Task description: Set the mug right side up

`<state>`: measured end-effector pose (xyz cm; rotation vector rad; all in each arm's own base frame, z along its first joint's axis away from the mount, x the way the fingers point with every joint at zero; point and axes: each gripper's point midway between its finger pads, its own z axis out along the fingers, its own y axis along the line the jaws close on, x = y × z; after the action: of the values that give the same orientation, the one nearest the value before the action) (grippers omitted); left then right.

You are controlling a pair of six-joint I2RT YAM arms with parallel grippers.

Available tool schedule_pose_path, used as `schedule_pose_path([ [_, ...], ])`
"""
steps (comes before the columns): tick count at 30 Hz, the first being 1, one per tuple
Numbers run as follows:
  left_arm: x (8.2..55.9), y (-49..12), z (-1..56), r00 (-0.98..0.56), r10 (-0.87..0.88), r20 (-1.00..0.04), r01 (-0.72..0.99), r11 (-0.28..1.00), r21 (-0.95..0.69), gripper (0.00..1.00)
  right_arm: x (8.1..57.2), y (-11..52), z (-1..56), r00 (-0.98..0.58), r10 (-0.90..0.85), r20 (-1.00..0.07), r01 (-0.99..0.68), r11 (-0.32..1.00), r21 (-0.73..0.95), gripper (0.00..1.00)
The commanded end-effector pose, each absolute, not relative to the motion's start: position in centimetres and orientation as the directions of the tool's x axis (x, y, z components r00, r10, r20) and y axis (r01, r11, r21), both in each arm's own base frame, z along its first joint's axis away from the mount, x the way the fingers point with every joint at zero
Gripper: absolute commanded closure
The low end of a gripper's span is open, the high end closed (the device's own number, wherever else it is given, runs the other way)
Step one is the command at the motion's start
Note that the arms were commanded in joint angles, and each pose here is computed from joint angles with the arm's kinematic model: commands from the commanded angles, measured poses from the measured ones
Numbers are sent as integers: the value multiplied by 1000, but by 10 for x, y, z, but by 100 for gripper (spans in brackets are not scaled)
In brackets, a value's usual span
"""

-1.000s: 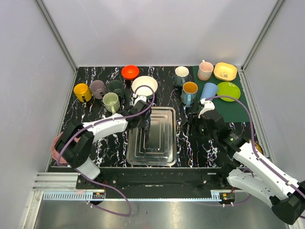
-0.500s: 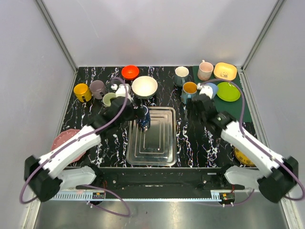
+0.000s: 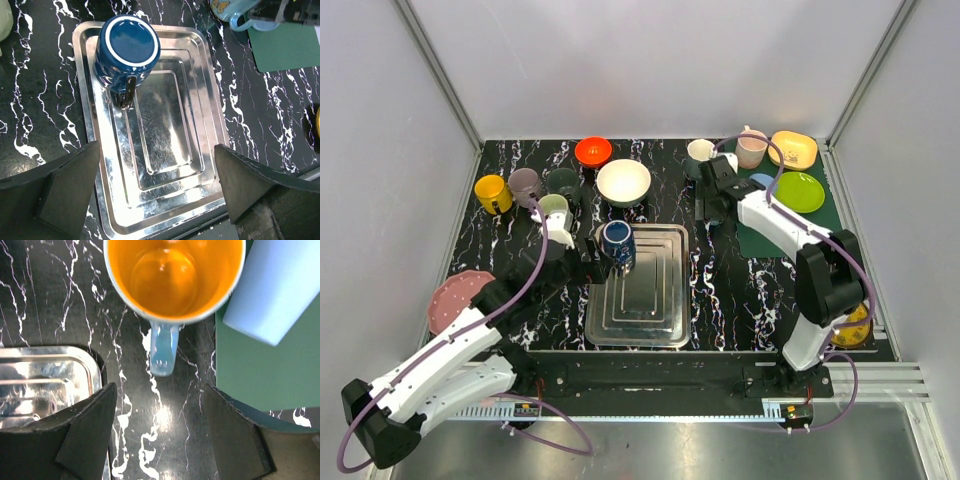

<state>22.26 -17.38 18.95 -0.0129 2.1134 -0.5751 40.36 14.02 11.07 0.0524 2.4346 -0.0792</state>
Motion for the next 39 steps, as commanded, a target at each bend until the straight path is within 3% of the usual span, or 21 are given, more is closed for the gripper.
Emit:
schedule_pose_path([
  [1,216,-183,195,-585,-230,-778,255,858,-445,1,432,138,124,-738,-4,-674,50,997,-60,25],
  [7,217,-185,191,-595,-215,-774,259,861,-438,1,449,128,109,-769,11,-639,69,995,-66,32],
  [14,219,-190,187,-611,-202,-766,265,859,-438,1,455,128,97,-789,24,-614,71,996,-52,48],
  [17,218,-192,187,-615,-204,-762,270,853,-447,1,459,128,96,-789,32,-614,78,996,-47,60],
  [21,219,-193,188,-612,-207,-764,273,850,-449,2,463,130,101,-781,34,-624,75,996,-40,89],
  [22,219,-194,189,-610,-209,-765,274,850,-451,2,462,130,103,-779,38,-625,79,996,-38,100],
  [28,224,-192,192,-593,-221,-774,264,855,-446,3,451,129,160,-691,94,-717,93,995,40,100],
  [35,235,-194,204,-547,-302,-781,235,840,-489,2,404,152,235,-612,162,-774,-34,973,230,100],
  [39,240,-214,236,-469,-450,-760,322,714,-622,1,368,183,266,-585,253,-770,-190,881,434,100],
])
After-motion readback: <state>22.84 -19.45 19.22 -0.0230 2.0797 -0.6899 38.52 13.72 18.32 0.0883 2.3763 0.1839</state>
